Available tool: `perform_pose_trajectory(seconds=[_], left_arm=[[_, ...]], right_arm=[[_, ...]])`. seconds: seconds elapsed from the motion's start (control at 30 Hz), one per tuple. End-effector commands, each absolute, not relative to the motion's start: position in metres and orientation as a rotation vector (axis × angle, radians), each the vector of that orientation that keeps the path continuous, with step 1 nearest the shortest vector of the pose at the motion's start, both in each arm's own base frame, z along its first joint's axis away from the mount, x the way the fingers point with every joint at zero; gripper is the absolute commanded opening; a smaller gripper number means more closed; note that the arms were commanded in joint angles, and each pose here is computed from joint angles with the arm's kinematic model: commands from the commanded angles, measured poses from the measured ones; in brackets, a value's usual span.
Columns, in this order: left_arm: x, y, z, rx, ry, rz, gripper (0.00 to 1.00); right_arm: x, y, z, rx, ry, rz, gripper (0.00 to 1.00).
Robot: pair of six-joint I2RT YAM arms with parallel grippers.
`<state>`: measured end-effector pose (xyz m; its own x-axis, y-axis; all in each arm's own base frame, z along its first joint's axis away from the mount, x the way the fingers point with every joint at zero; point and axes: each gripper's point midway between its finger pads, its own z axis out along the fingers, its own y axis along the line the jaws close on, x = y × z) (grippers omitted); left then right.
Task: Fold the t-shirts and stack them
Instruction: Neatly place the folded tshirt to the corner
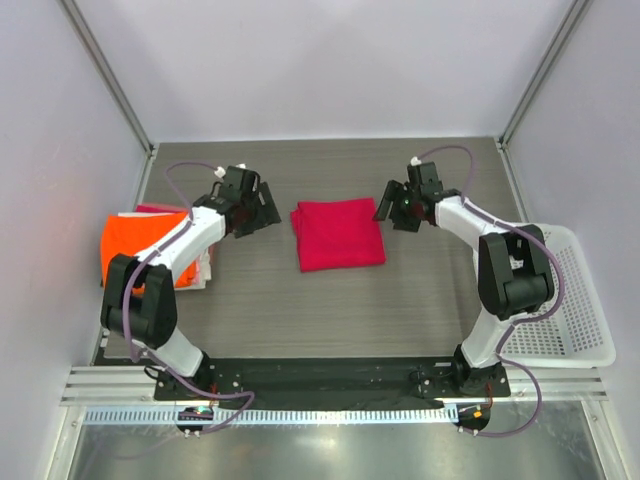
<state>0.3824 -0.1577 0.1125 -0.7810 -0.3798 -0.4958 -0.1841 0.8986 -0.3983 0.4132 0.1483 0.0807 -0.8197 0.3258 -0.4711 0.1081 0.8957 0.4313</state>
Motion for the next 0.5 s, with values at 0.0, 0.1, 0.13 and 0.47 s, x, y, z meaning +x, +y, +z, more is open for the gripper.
perform_pose_trajectory(seconds=[0.0, 0.1, 0.13, 0.47], left_arm=[[0.366, -0.086, 0.105, -0.379, 2.46, 0.089, 0.74], [0.366, -0.062, 0.102, -0.38, 2.451, 0.294, 0.64], [0.366, -0.057, 0.094, -0.372, 2.467, 0.354, 0.63], [0.369, -0.006, 0.069, -0.329, 2.463, 0.875, 0.63]], right_arm=[[0.413, 0.155, 0.09, 0.309, 2.405, 0.593, 0.69], [0.409, 0.157, 0.088, 0.328, 2.361, 0.64, 0.64], [0.413, 0.159, 0.092, 0.327, 2.322, 0.658, 0.63], [0.408, 0.16, 0.076, 0.368, 2.273, 0.703, 0.63]])
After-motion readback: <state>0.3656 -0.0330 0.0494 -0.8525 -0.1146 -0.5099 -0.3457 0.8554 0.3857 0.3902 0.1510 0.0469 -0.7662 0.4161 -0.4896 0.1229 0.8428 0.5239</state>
